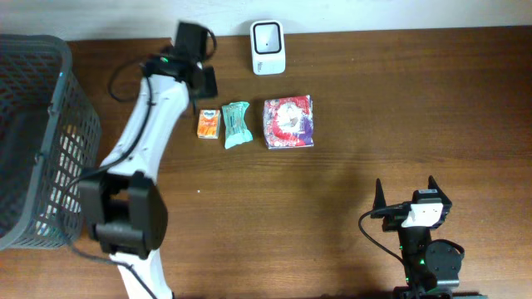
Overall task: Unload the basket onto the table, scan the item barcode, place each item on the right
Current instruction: 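Place the orange Kleenex pack left of the green wipes pack, then grasp the teal Kleenex tissue pack in the basket with the left gripper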
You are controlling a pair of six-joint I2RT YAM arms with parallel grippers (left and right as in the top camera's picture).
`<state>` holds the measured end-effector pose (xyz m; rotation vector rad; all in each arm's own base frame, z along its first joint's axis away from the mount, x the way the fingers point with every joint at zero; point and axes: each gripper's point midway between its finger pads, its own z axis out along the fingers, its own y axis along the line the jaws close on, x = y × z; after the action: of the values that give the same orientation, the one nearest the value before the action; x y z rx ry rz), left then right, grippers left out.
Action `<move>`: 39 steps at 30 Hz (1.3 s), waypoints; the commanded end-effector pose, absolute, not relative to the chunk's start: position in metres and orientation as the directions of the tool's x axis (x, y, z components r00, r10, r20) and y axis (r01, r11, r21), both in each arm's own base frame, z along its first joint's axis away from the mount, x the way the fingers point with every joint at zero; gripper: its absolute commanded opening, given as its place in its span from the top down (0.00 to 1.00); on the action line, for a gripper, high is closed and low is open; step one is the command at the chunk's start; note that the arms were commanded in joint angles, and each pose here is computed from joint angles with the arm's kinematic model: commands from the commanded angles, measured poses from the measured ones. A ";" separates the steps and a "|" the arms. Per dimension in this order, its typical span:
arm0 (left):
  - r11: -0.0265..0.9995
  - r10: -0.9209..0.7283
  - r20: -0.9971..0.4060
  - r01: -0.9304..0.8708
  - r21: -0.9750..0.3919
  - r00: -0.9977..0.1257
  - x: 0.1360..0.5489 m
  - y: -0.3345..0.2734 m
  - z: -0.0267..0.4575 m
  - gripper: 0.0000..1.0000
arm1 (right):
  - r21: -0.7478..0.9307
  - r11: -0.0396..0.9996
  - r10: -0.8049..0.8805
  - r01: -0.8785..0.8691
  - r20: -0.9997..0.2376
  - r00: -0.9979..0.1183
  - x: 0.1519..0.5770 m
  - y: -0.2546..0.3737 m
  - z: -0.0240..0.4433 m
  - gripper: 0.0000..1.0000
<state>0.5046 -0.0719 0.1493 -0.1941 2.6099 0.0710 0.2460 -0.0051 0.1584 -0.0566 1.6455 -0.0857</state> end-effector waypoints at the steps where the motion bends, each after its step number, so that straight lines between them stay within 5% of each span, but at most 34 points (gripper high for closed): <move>1: 0.969 -0.212 -0.788 -0.226 -0.095 -0.578 0.509 -0.020 0.329 0.30 | -0.098 0.995 -0.096 0.016 -0.992 -0.083 0.246 -0.005 0.155 0.02; 4: 0.901 -0.316 -0.869 -0.407 -0.150 -0.381 0.476 0.085 0.406 0.18 | -0.098 0.995 -0.096 0.016 -0.992 -0.083 0.246 -0.005 0.155 0.02; 8: 0.644 -0.557 -0.741 -0.759 -0.101 -0.374 0.387 0.250 0.351 0.09 | -0.098 0.995 -0.096 0.016 -0.992 -0.083 0.246 -0.005 0.155 0.02; 12: 0.443 -0.784 -0.486 -0.897 -0.003 -0.386 0.300 0.319 0.268 0.10 | -0.098 0.995 -0.096 0.016 -0.992 -0.083 0.246 -0.005 0.155 0.02; 15: 0.398 -0.907 -0.146 -0.917 0.016 -0.395 0.271 0.316 0.183 0.01 | -0.098 0.995 -0.096 0.016 -0.992 -0.083 0.246 -0.005 0.155 0.02; 19: 0.400 -0.907 0.131 -0.916 -0.031 -0.401 0.274 0.282 0.132 0.01 | -0.098 0.995 -0.096 0.016 -0.992 -0.083 0.246 -0.005 0.155 0.02; 34: 0.422 -0.883 0.292 -0.894 0.152 -0.367 0.228 0.262 0.066 0.01 | -0.098 0.995 -0.096 0.016 -0.992 -0.083 0.246 -0.005 0.155 0.02; 36: 0.424 -0.879 0.307 -0.892 0.157 -0.364 0.225 0.258 0.057 0.10 | -0.098 0.995 -0.096 0.016 -0.992 -0.083 0.246 -0.005 0.155 0.02; 38: 0.424 -0.880 0.306 -0.892 0.157 -0.364 0.225 0.258 0.057 0.48 | -0.098 0.995 -0.096 0.016 -0.992 -0.084 0.246 -0.005 0.155 0.02; 39: 0.424 -0.880 0.306 -0.892 0.157 -0.364 0.225 0.258 0.057 0.59 | -0.098 0.995 -0.096 0.016 -0.992 -0.083 0.246 -0.005 0.155 0.02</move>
<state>0.2277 0.2580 0.0594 -1.8878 2.9206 -0.0757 0.2460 -0.0052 0.1585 -0.0562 1.6451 -0.0860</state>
